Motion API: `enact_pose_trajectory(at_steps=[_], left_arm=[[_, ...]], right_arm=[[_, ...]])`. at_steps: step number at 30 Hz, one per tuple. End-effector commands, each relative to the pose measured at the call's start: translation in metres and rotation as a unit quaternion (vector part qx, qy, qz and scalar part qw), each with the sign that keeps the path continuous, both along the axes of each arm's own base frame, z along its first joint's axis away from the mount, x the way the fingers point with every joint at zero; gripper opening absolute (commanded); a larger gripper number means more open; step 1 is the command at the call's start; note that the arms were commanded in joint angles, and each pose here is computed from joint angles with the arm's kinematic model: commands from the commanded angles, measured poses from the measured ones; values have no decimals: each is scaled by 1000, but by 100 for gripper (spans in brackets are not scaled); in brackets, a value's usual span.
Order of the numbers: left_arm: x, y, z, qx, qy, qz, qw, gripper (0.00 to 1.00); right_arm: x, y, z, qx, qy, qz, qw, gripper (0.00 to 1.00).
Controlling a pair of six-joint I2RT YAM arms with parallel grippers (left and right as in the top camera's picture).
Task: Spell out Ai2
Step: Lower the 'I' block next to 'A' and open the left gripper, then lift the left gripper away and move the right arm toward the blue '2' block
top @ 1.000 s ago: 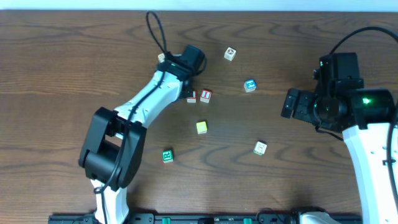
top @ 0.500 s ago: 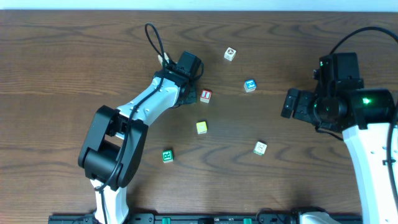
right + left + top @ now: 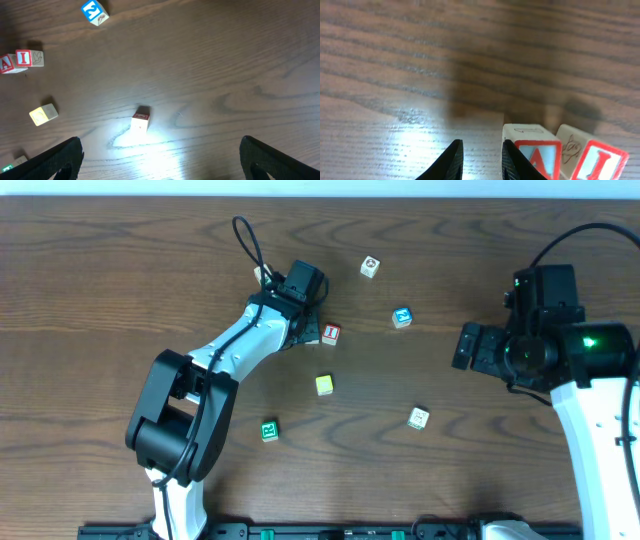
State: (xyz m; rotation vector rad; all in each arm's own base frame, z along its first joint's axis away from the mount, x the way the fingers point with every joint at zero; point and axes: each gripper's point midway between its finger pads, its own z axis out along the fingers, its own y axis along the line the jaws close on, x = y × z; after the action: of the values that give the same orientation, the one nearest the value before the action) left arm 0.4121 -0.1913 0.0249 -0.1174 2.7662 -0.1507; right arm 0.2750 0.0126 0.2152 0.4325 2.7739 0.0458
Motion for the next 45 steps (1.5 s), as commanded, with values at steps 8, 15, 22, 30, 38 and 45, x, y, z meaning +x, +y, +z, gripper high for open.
enact_pose_trajectory(at_steps=[8,15,22,30,38,45], left_arm=[[1,-2,8,-12,-7,4,1000,26],[0,-5,8,-23,-4,8,1000,24],[1,-6,9,-25,-6,9,1000,23],[4,-8,10,-31,-11,9,999,23],[17,10,45,-13,-44,13,999,23],[15,55,143,22,-122,52,991,43]], right_arm=[[-1,0,1,-5,-3,-2,1000,99],[-1,0,1,-5,-3,-2,1000,99],[-1,0,1,-5,-3,-2,1000,99],[-1,0,1,-5,-3,-2,1000,99],[-1,0,1,-3,-4,-7,1000,99],[1,0,-6,3,-6,-33,999,99]])
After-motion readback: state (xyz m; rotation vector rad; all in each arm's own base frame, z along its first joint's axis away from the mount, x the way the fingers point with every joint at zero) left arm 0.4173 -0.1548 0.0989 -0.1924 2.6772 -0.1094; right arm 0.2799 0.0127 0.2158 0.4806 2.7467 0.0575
